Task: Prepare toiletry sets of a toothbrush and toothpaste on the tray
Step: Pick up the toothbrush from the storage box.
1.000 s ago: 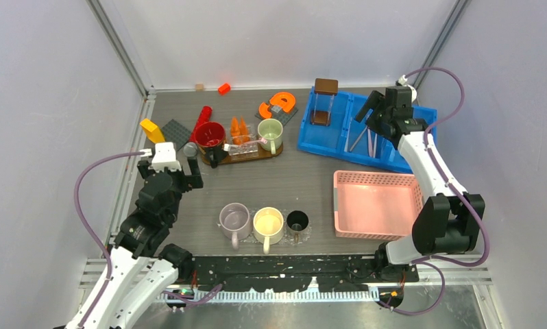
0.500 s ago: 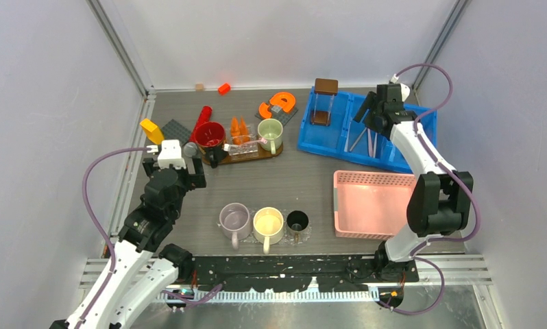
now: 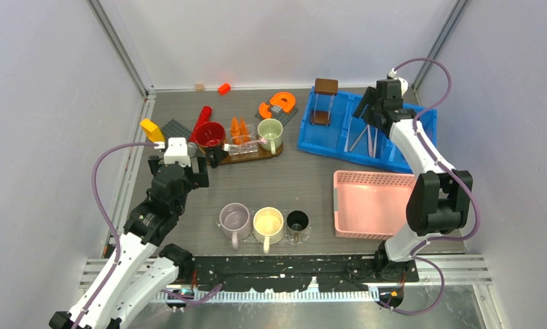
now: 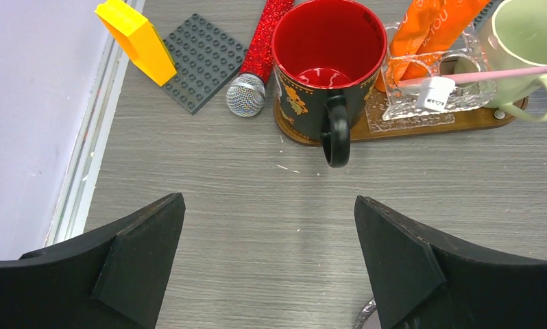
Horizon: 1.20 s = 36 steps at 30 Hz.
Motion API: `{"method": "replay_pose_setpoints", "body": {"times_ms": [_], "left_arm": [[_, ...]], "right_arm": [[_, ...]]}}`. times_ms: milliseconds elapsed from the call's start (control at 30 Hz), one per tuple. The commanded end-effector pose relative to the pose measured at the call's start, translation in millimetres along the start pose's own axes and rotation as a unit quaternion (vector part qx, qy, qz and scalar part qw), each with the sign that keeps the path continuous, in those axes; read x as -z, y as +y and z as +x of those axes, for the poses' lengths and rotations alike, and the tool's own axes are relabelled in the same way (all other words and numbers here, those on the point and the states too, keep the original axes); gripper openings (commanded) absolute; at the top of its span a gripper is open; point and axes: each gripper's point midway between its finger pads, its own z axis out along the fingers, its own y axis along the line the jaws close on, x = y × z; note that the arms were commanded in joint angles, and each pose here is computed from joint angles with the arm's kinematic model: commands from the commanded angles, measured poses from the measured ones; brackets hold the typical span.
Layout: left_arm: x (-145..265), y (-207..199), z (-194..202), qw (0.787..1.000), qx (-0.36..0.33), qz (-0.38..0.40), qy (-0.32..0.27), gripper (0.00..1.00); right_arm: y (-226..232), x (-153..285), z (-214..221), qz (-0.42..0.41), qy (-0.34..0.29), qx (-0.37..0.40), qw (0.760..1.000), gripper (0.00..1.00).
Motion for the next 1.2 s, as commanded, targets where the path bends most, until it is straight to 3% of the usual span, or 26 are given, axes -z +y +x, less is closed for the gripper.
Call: {"method": "replay_pose_setpoints", "body": {"times_ms": [0, 533, 1167], "left_arm": [[1, 2, -13, 1.0, 0.012, -0.005, -0.028, 0.98], [-4, -1, -8, 1.0, 0.003, -0.006, -0.015, 0.98], [-6, -1, -7, 1.0, 0.0, -0.006, -0.013, 0.98]], "right_arm": [[2, -2, -27, 0.015, -0.047, 0.004, 0.999, 0.72], [-50, -87, 14, 0.125, 0.019, 0.033, 0.991, 0.58], [-79, -127, 61, 0.139, 0.105, 0.056, 0.983, 0.41]]}}
